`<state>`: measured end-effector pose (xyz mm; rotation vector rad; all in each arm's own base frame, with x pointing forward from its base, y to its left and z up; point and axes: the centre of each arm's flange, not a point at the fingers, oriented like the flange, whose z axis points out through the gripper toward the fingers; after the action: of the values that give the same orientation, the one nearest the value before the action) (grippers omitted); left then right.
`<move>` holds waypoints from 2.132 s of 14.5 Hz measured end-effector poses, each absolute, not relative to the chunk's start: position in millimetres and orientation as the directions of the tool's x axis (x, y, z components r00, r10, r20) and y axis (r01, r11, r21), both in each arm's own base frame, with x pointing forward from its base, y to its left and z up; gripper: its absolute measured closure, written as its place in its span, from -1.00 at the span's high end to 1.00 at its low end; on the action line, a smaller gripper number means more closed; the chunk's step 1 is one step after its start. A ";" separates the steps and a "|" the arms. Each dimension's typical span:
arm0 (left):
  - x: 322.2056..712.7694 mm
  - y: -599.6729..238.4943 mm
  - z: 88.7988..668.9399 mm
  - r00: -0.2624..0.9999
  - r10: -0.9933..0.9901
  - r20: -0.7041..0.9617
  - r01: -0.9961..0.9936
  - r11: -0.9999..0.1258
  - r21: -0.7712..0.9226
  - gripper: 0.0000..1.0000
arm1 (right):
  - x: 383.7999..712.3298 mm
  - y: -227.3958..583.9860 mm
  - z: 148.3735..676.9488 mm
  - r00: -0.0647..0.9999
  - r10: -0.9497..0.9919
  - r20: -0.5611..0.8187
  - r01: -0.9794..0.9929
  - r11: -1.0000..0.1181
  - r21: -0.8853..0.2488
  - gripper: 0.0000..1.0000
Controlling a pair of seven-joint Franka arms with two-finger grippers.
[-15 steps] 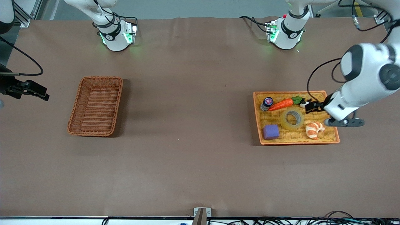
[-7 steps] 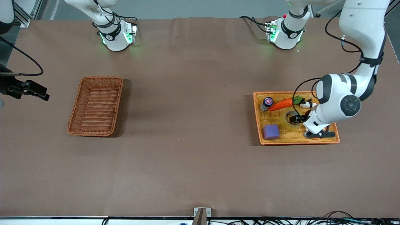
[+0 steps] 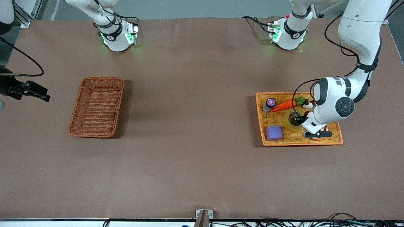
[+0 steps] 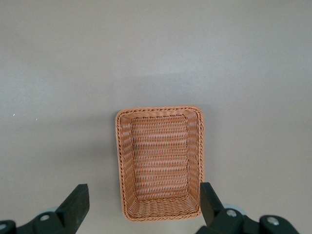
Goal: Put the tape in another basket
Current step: 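Close the left gripper on the tape roll and lift it, then carry the tape roll with the left gripper toward the table middle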
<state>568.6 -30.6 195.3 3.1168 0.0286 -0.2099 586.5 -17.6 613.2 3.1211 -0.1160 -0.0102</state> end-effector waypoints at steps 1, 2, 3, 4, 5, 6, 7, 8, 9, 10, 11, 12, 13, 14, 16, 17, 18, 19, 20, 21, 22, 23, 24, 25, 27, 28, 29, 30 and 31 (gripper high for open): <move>568.8 -28.5 195.4 0.991 0.021 -0.134 0.023 -1.000 0.016 0.02 | 586.4 -17.6 613.2 0.997 -0.074 -0.006 -0.074 -0.997 0.019 1.00; 568.9 -26.5 195.6 0.991 0.024 -0.134 0.026 -1.000 0.015 -0.17 | 586.4 -17.6 613.2 0.997 -0.074 -0.006 -0.074 -0.997 0.019 1.00; 569.2 -25.6 196.4 0.991 0.025 -0.132 0.027 -1.000 0.015 -0.40 | 586.4 -17.6 613.2 0.997 -0.074 -0.006 -0.074 -0.997 0.019 1.00; 569.8 -26.1 199.2 0.991 0.024 -0.129 0.026 -1.000 0.015 -0.55 | 586.4 -17.6 613.2 0.997 -0.074 -0.006 -0.074 -0.997 0.019 1.00; 570.3 -27.0 204.9 0.991 0.023 -0.129 0.025 -1.000 0.015 -0.57 | 586.4 -17.6 613.1 0.997 -0.074 -0.006 -0.074 -0.997 0.019 1.00; 571.0 -27.5 215.5 0.991 0.021 -0.131 0.023 -1.000 0.015 -0.57 | 586.4 -17.6 613.1 0.997 -0.074 -0.006 -0.074 -0.997 0.019 1.00; 573.4 -28.0 233.2 0.992 0.020 -0.127 0.022 -1.000 0.015 -0.57 | 586.4 -17.6 613.0 0.997 -0.074 -0.006 -0.074 -0.997 0.019 1.00; 577.2 -29.2 257.7 0.993 0.017 -0.118 0.019 -1.000 0.015 -0.57 | 586.4 -17.6 613.0 0.997 -0.074 -0.006 -0.074 -0.997 0.019 1.00; 581.3 -32.4 287.5 0.994 0.011 -0.108 0.013 -1.000 0.016 -0.57 | 586.4 -17.6 612.9 0.997 -0.074 -0.006 -0.074 -0.997 0.019 1.00; 584.9 -40.0 319.4 0.995 -0.003 -0.099 -0.001 -1.000 0.018 -0.57 | 586.4 -17.6 612.9 0.997 -0.074 -0.007 -0.074 -0.997 0.019 1.00; 588.0 -54.0 350.5 0.995 -0.028 -0.093 -0.026 -0.999 0.023 -0.57 | 586.4 -17.6 612.9 0.997 -0.074 -0.007 -0.074 -0.997 0.019 1.00; 590.3 -73.2 376.7 0.994 -0.056 -0.091 -0.053 -0.998 0.028 -0.57 | 586.4 -17.6 612.9 0.997 -0.074 -0.007 -0.074 -0.997 0.019 1.00; 591.9 -95.8 395.1 0.994 -0.072 -0.087 -0.069 -0.997 0.034 -0.57 | 586.4 -17.6 612.9 0.997 -0.074 -0.007 -0.074 -0.997 0.019 1.00; 593.2 -122.4 406.6 0.994 -0.083 -0.075 -0.080 -0.996 0.043 -0.57 | 586.4 -17.6 612.9 0.997 -0.074 -0.007 -0.074 -0.997 0.019 1.00; 592.1 -184.9 411.9 0.993 -0.101 -0.065 -0.096 -0.993 0.071 -0.57 | 586.4 -17.7 612.7 0.997 -0.074 -0.007 -0.074 -0.997 0.019 1.00; 588.6 -218.0 409.8 0.992 -0.110 -0.070 -0.103 -0.991 0.088 -0.57 | 586.4 -17.7 612.6 0.997 -0.074 -0.007 -0.074 -0.997 0.019 1.00; 582.7 -249.6 405.6 0.990 -0.116 -0.080 -0.107 -0.989 0.104 -0.57 | 586.4 -17.7 612.5 0.997 -0.074 -0.007 -0.074 -0.997 0.019 1.00; 574.3 -280.7 399.7 0.988 -0.119 -0.096 -0.107 -0.987 0.116 -0.57 | 586.4 -17.7 612.4 0.997 -0.074 -0.008 -0.074 -0.997 0.019 1.00; 565.2 -311.2 392.2 0.986 -0.118 -0.114 -0.104 -0.987 0.125 -0.57 | 586.4 -17.7 612.4 0.997 -0.074 -0.008 -0.074 -0.997 0.019 1.00; 555.5 -341.9 382.0 0.984 -0.124 -0.129 -0.109 -0.987 0.121 -0.57 | 586.4 -17.7 612.2 0.997 -0.075 -0.008 -0.074 -0.997 0.019 1.00; 545.5 -372.4 368.7 0.982 -0.131 -0.138 -0.118 -0.988 0.102 -0.57 | 586.4 -17.7 612.0 0.997 -0.074 -0.008 -0.074 -0.997 0.019 1.00; 535.4 -402.5 352.7 0.981 -0.128 -0.146 -0.117 -0.990 0.078 -0.57 | 586.4 -17.8 611.9 0.997 -0.075 -0.009 -0.074 -0.997 0.019 1.00; 525.8 -431.5 334.2 0.981 -0.117 -0.154 -0.110 -0.992 0.057 -0.57 | 586.4 -17.7 611.8 0.997 -0.075 -0.009 -0.074 -0.997 0.019 1.00; 518.0 -458.1 315.8 0.981 -0.111 -0.159 -0.106 -0.993 0.043 -0.57 | 586.4 -17.8 611.6 0.997 -0.075 -0.009 -0.074 -0.997 0.019 1.00; 507.4 -500.1 282.4 0.978 -0.120 -0.172 -0.114 -0.993 0.042 -0.57 | 586.3 -17.8 611.3 0.997 -0.075 -0.010 -0.074 -0.997 0.019 1.00; 503.2 -514.3 268.9 0.976 -0.127 -0.180 -0.121 -0.992 0.044 -0.57 | 586.3 -17.7 611.1 0.997 -0.075 -0.010 -0.074 -0.997 0.019 1.00; 499.3 -525.2 257.4 0.974 -0.132 -0.183 -0.125 -0.991 0.048 -0.57 | 586.4 -17.7 611.1 0.997 -0.075 -0.010 -0.074 -0.997 0.019 1.00; 496.5 -534.2 247.9 0.975 -0.138 -0.175 -0.130 -0.990 0.055 -0.57 | 586.4 -17.7 611.0 0.997 -0.075 -0.010 -0.074 -0.997 0.019 1.00; 494.9 -543.5 239.5 0.977 -0.144 -0.155 -0.135 -0.988 0.069 -0.57 | 586.4 -17.7 610.9 0.997 -0.074 -0.010 -0.074 -0.997 0.019 1.00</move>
<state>494.9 -543.5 239.5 3.0661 -0.2165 -0.2476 586.4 -17.7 610.9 3.1210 -0.1163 -0.0171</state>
